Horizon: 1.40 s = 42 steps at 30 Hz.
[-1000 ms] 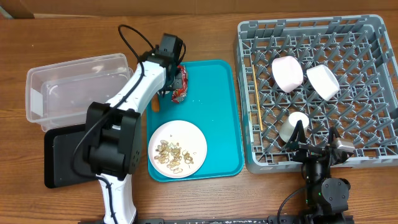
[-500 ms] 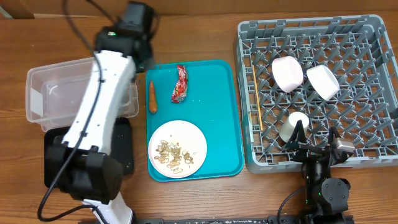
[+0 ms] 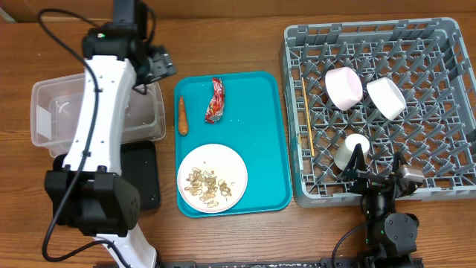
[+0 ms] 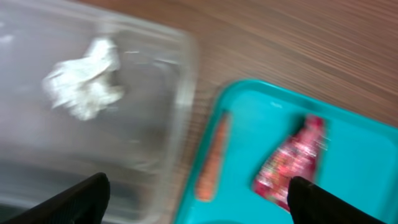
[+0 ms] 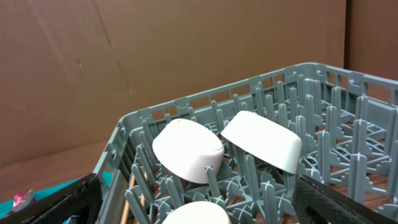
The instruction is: Sort waste into correct bins and load items into the dishwasher
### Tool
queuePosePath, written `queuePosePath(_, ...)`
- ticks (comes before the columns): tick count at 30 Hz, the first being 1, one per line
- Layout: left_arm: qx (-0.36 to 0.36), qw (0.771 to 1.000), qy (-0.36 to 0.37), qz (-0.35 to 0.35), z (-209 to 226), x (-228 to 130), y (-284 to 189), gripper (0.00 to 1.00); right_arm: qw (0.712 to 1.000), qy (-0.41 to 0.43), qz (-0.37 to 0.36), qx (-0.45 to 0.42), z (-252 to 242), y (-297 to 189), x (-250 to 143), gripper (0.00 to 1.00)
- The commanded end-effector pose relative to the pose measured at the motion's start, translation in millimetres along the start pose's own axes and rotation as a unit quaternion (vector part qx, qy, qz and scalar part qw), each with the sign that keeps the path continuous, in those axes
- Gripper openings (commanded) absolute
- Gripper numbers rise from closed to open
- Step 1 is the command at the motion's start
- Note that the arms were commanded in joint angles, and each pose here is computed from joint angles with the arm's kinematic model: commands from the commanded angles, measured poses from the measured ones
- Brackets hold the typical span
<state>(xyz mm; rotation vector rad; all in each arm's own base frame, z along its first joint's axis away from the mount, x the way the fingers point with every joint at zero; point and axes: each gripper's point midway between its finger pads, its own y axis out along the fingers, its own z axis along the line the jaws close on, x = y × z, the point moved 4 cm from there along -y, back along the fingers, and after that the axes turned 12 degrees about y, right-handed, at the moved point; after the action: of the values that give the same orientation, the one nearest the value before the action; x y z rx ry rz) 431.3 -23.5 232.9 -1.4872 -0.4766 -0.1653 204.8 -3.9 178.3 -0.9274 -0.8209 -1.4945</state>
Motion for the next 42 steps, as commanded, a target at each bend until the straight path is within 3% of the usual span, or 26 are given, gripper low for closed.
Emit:
queuePosePath(1, -0.042, 0.995, 0.094, 0.002, -57.1, -9.7, 8.4, 0.95, 1.0, 0.003, -0.006, -0.003, -2.4, 0.1, -0.5, 1.0)
queuePosePath(3, -0.018, 0.991, 0.132, 0.007, -76.5, -18.7, 24.5, 0.99, 1.0, 0.003, -0.006, -0.003, -2.4, 0.1, -0.5, 1.0)
queuePosePath(8, 0.001, 0.98, 0.19, 0.055, -120.8, -51.4, 80.4, 0.98, 1.0, 0.003, -0.006, -0.003, -2.4, 0.1, -0.5, 1.0)
queuePosePath(15, 0.017, 0.971, 0.213, 0.107, -139.2, -82.4, 139.3, 0.73, 1.0, 0.003, -0.005, -0.003, -2.5, 0.2, -0.7, 1.0)
queuePosePath(16, 0.018, 0.97, 0.214, 0.112, -139.4, -84.7, 144.7, 0.63, 1.0, 0.003, -0.006, -0.003, -2.3, 0.1, -0.4, 1.0)
queuePosePath(18, 0.02, 0.97, 0.214, 0.118, -138.3, -86.9, 148.5, 0.18, 1.0, 0.003, -0.006, -0.003, -2.4, 0.2, -0.7, 1.0)
queuePosePath(19, 0.02, 0.97, 0.212, 0.12, -138.0, -87.7, 148.2, 0.04, 1.0, 0.003, -0.006, -0.003, -2.4, 0.2, -0.7, 1.0)
queuePosePath(24, 0.037, 0.973, 0.203, 0.103, -129.6, -71.3, 110.4, 0.04, 1.0, 0.003, -0.006, -0.003, -2.4, 0.1, -0.5, 1.0)
queuePosePath(32, 0.141, 0.986, 0.093, 0.005, -44.9, -14.9, 0.0, 0.04, 1.0, 0.003, -0.006, -0.003, -2.4, 0.1, -0.5, 1.0)
queuePosePath(35, 0.141, 0.99, 0.023, 0.016, -6.5, -8.3, -6.5, 0.04, 1.0, 0.003, -0.006, -0.003, -2.4, 0.1, -0.5, 1.0)
queuePosePath(40, 0.105, 0.988, -0.069, 0.09, 41.0, -16.6, 19.5, 0.04, 1.0, 0.003, -0.006, -0.003, -2.4, 0.1, -0.5, 1.0)
queuePosePath(41, 0.096, 0.987, -0.078, 0.104, 45.9, -18.8, 24.1, 0.07, 1.0, 0.003, -0.006, -0.003, -2.3, 0.1, -0.4, 1.0)
queuePosePath(42, 0.091, 0.985, -0.087, 0.114, 51.3, -20.5, 26.8, 0.19, 1.0, 0.003, -0.006, -0.003, -2.4, 0.1, -0.6, 1.0)
